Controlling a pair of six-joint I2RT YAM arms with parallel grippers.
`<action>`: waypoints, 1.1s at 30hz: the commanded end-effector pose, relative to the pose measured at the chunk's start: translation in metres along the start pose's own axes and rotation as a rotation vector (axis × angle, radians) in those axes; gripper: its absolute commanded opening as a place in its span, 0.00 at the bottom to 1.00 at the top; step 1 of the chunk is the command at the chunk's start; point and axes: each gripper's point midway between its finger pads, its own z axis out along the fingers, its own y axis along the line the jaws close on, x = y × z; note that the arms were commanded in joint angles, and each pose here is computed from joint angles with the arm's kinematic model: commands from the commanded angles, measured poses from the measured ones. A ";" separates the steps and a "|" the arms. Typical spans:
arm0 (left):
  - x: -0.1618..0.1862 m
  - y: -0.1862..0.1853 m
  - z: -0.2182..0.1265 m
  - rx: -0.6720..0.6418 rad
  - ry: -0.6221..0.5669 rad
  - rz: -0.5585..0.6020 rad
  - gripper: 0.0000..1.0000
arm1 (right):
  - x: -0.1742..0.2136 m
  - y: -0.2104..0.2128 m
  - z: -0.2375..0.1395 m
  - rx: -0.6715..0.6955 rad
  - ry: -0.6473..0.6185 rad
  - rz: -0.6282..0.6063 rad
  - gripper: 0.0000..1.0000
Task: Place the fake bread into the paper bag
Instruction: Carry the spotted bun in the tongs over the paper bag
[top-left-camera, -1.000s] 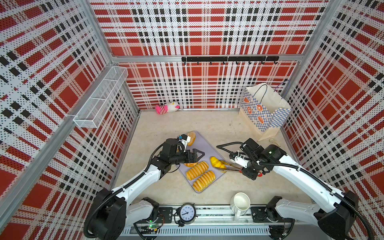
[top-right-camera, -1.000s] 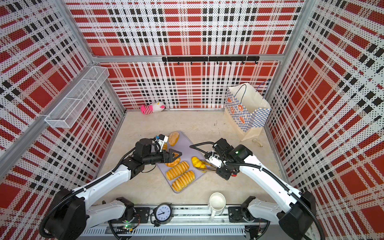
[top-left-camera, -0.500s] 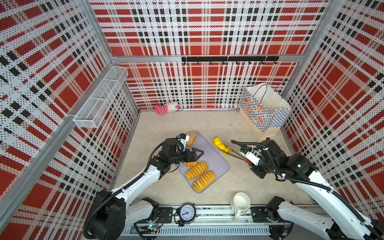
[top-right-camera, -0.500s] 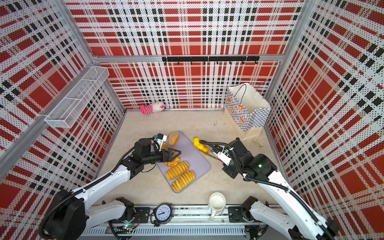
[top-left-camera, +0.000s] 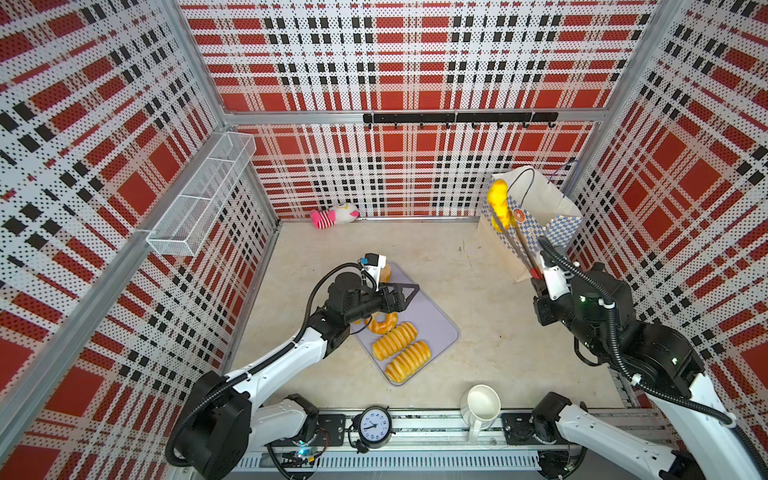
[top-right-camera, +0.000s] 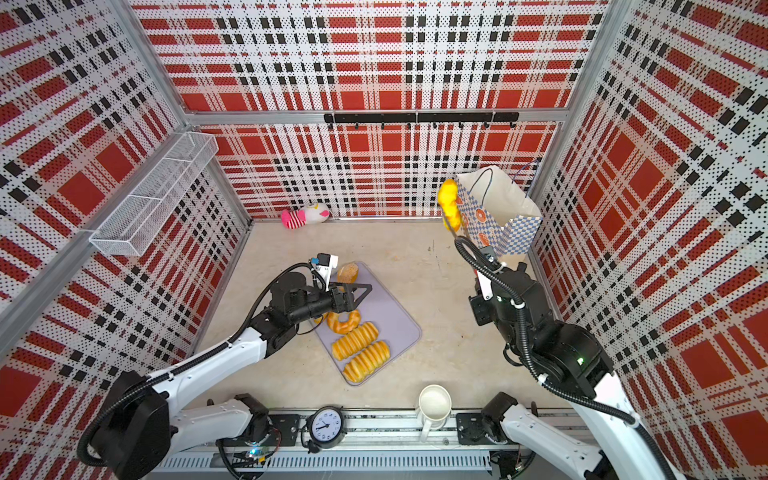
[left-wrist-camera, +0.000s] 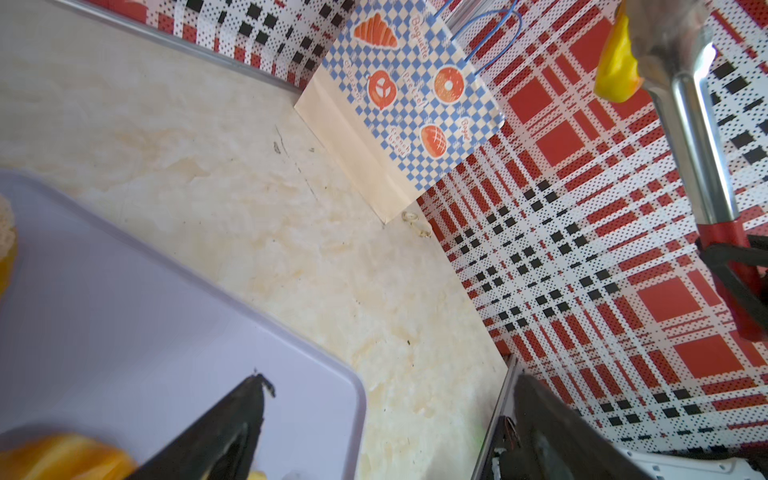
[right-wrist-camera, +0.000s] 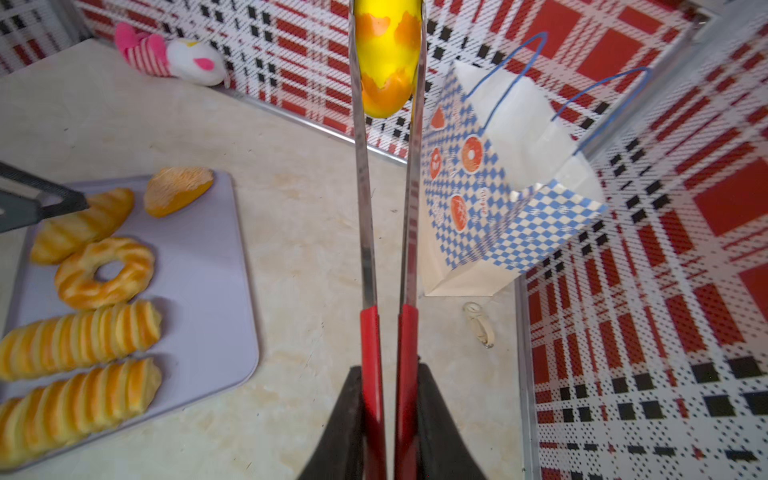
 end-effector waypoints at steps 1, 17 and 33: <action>-0.036 -0.029 0.003 0.060 -0.106 0.077 0.96 | -0.022 -0.033 -0.003 0.195 -0.062 0.121 0.19; -0.038 -0.044 0.024 0.142 -0.052 0.154 0.96 | -0.014 -0.073 0.064 0.312 0.066 0.319 0.19; -0.028 -0.034 0.030 0.146 -0.029 0.148 0.96 | -0.013 -0.090 0.121 0.299 0.130 0.355 0.19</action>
